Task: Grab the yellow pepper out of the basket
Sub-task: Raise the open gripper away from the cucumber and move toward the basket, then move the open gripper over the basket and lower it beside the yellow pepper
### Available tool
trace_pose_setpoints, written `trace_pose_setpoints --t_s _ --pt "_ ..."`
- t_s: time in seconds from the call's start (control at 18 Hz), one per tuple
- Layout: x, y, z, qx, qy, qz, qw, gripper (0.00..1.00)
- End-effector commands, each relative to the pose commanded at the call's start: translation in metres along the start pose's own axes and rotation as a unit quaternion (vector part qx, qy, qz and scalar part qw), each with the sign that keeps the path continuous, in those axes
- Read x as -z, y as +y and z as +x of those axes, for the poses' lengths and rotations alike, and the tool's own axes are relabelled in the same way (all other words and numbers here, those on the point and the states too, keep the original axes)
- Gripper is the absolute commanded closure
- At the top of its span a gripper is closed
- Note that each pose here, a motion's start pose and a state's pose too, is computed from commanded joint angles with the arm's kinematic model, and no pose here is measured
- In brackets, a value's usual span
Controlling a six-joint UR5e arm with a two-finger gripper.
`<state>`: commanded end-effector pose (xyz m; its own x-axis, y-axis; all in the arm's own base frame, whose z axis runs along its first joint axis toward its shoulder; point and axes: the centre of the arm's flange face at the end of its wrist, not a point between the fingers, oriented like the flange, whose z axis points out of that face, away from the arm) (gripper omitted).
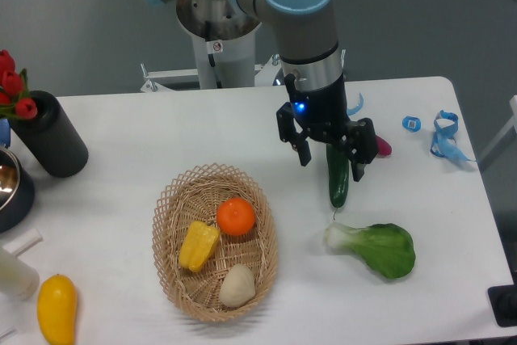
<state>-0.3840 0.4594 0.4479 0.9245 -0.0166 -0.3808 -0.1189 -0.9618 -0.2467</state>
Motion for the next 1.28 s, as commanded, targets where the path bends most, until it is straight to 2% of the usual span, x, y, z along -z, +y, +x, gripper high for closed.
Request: trace_pose_setpoints --t_s 0.5,0.72,0.83,1.11,1.28 --pt "-0.018 -0.020 0.015 0.082 0.022 0.006 0.9964 0.00" --pt "-0.035 -0.035 0.026 0.127 0.030 0.008 0.9915 0.00" --pt "-0.040 -0.047 0.041 0.126 0.050 0.019 0.9906 0.00" --pt "-0.059 -0.052 0.079 0.139 0.082 0.006 0.9869 0.00" --pt "-0.077 -0.062 0.099 0.126 0.097 -0.005 0.9873 0.00"
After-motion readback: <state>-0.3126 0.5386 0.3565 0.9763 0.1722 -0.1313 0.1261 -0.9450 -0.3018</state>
